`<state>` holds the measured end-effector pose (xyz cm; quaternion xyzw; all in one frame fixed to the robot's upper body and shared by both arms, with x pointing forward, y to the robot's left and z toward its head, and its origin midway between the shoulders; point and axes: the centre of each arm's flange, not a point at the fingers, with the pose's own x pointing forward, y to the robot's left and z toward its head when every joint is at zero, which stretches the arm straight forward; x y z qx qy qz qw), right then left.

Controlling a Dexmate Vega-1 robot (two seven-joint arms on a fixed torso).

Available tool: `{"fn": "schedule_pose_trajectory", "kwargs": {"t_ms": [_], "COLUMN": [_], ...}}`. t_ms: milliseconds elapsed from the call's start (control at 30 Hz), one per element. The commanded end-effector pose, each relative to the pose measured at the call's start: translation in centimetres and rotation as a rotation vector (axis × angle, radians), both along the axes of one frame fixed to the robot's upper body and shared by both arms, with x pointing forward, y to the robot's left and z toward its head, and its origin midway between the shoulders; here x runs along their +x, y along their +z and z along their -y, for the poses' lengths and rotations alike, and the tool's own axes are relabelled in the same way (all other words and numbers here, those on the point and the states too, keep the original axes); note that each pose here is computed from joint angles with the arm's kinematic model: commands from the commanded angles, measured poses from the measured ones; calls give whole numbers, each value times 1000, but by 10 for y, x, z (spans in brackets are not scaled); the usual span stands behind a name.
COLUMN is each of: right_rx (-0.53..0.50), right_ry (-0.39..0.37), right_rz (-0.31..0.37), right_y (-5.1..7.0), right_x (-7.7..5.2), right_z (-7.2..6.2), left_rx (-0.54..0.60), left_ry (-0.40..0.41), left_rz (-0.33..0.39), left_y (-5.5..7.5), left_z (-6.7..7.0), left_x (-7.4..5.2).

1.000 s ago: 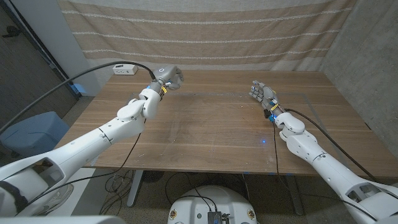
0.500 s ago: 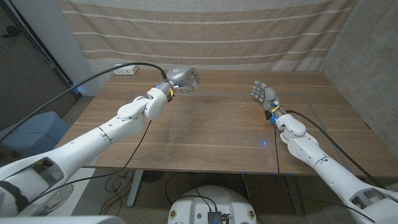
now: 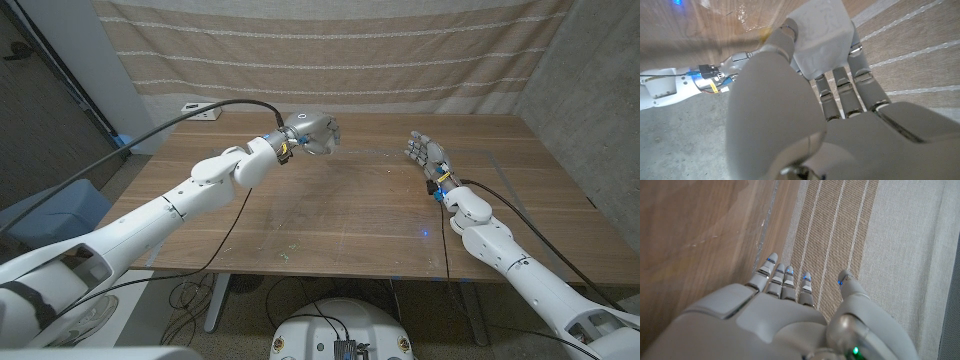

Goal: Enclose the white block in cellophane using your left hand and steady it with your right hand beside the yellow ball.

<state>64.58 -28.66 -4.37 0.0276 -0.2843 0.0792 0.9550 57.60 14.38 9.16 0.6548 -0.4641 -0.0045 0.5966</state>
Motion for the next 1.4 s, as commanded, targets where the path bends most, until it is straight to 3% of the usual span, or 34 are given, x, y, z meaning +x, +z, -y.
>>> {"fn": "schedule_pose_trajectory", "kwargs": {"t_ms": [33, 733, 1100, 1400], "right_rx": [18, 44, 50, 43], "right_ry": [-10, -25, -28, -27], "right_rz": [0, -3, -9, -8], "right_y": [-8, -15, -16, -15], "right_x": [-6, -10, -8, -6], "right_z": [1, 6, 7, 6], "left_rx": [225, 438, 521, 559], "left_ry": [-164, -225, -227, -205], "left_rz": [-147, -238, -298, -288], "left_y": [-22, -40, -58, -71], "left_z": [41, 67, 74, 74], "left_x": [-3, 4, 8, 11]}}
